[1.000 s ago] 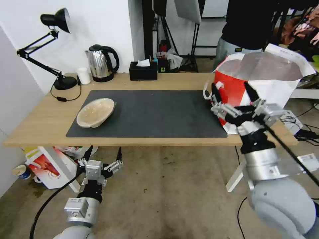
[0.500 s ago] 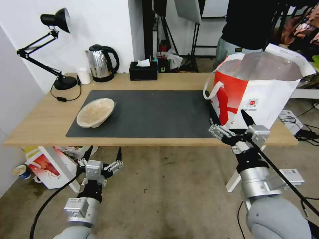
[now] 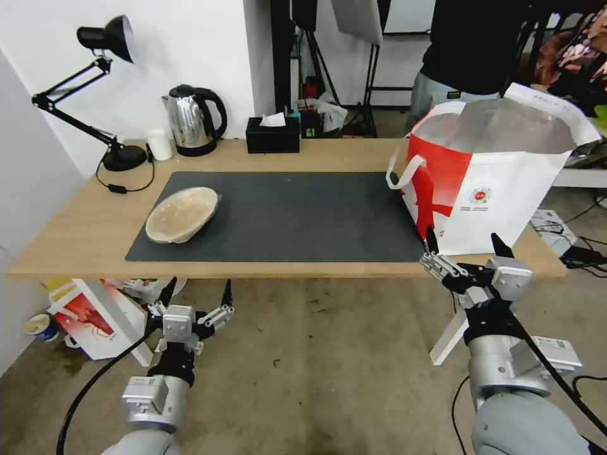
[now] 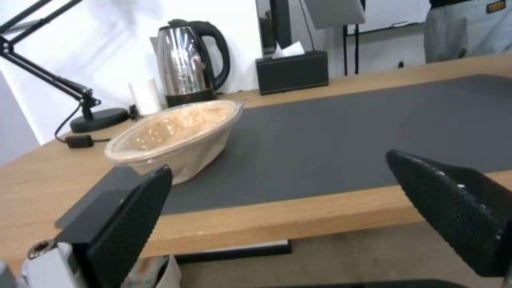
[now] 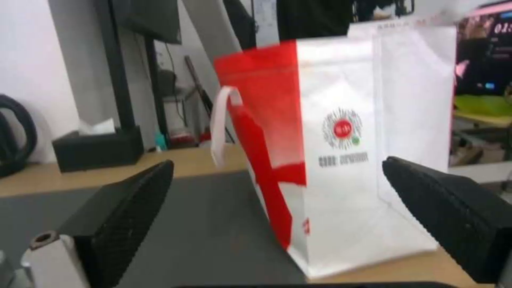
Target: Pick up the trash from the table and place it into the takeout bag.
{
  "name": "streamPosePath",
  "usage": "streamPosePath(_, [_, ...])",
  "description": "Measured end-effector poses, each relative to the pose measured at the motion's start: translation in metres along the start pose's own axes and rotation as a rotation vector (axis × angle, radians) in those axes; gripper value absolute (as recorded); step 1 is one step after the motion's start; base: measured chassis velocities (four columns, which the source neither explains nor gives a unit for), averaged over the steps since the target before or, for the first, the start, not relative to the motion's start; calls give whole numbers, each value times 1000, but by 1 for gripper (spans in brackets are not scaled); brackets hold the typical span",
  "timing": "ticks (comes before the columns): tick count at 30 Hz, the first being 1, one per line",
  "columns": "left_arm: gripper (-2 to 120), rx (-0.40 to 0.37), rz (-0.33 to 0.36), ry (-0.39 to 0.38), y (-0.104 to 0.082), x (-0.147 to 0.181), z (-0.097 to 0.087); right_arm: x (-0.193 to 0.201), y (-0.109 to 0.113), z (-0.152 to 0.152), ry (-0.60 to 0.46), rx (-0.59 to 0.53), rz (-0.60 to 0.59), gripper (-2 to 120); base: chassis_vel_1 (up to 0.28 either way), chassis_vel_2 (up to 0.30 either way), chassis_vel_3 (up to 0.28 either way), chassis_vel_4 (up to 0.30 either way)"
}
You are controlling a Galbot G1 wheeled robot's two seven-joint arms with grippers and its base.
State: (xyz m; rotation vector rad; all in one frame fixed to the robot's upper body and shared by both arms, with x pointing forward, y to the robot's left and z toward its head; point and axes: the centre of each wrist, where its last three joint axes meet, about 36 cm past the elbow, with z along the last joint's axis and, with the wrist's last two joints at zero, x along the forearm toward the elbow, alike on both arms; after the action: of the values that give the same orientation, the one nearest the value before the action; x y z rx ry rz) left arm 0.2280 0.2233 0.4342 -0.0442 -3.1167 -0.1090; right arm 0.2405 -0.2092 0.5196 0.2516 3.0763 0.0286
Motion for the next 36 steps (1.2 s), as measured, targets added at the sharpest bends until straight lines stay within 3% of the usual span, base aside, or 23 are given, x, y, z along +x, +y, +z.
streamPosePath(23, [100,0,0,0,0,0,0,31,16,27,-61,-36,-55,100,0,0,0,0])
streamPosePath(36, [100,0,0,0,0,0,0,41,20,46,-36,-31,-79,100,0,0,0,0])
